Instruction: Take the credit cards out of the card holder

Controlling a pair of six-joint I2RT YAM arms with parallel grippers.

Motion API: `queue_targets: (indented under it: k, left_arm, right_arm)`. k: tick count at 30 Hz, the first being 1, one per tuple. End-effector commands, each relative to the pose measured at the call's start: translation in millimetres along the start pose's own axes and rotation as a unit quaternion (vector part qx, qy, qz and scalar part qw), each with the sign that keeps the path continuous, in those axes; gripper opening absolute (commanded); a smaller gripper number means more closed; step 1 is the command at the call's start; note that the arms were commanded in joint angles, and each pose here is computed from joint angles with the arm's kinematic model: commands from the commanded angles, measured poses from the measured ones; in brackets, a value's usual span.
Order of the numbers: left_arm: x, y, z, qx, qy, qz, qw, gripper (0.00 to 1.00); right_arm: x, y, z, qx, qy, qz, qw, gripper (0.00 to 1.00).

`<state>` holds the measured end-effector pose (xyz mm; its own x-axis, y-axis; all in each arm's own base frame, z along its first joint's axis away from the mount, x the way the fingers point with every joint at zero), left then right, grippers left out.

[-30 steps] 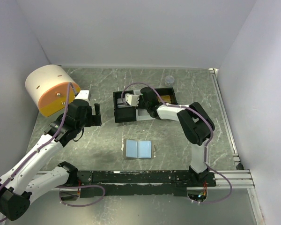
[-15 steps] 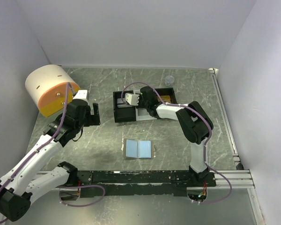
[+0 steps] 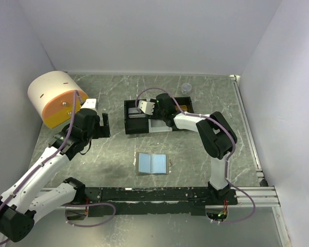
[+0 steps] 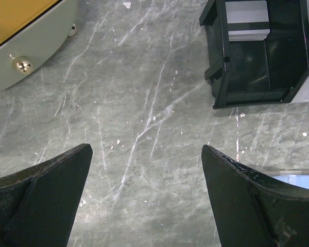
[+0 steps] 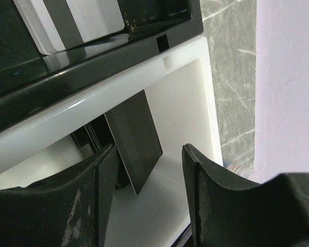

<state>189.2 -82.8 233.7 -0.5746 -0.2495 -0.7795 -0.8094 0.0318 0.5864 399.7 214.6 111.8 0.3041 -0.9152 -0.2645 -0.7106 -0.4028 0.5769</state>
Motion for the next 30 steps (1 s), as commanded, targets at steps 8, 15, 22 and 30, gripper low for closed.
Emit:
queue_targets:
  k: [8, 15, 22, 30]
  left_arm:
    - [-0.9, -1.0, 0.9, 0.001, -0.003, 0.004, 1.000, 0.99]
    - [-0.2, -0.8, -0.3, 0.011, -0.006, 0.006, 1.000, 0.99]
    - [0.0, -2.0, -0.4, 0.007, -0.007, 0.009, 1.000, 0.99]
    - [-0.9, -1.1, 0.1, 0.007, -0.005, 0.006, 1.000, 0.99]
  right_arm:
    - [-3.3, 13.3, -8.1, 0.006, -0.027, -0.021, 0.999, 0.53]
    - [0.4, 9.2, -0.2, -0.012, -0.028, -0.011, 0.999, 0.54]
    - [-5.4, 14.4, -11.8, 0.016, -0.062, -0.030, 0.997, 0.54]
    - [-32.3, 70.7, -65.8, 0.134, -0.244, -0.103, 0.955, 0.71]
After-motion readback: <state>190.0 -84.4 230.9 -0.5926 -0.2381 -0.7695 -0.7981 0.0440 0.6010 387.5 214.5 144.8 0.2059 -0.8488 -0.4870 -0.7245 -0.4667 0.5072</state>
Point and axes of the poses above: each gripper's point midway between its finger pads, its own y axis back along the fingers, its own z axis along the line the jaws close on, x = y × z, the point moved 9 cm from there along y, back along the fingers, and after that the axes turned 11 degrees about y, right-handed, at the moved point
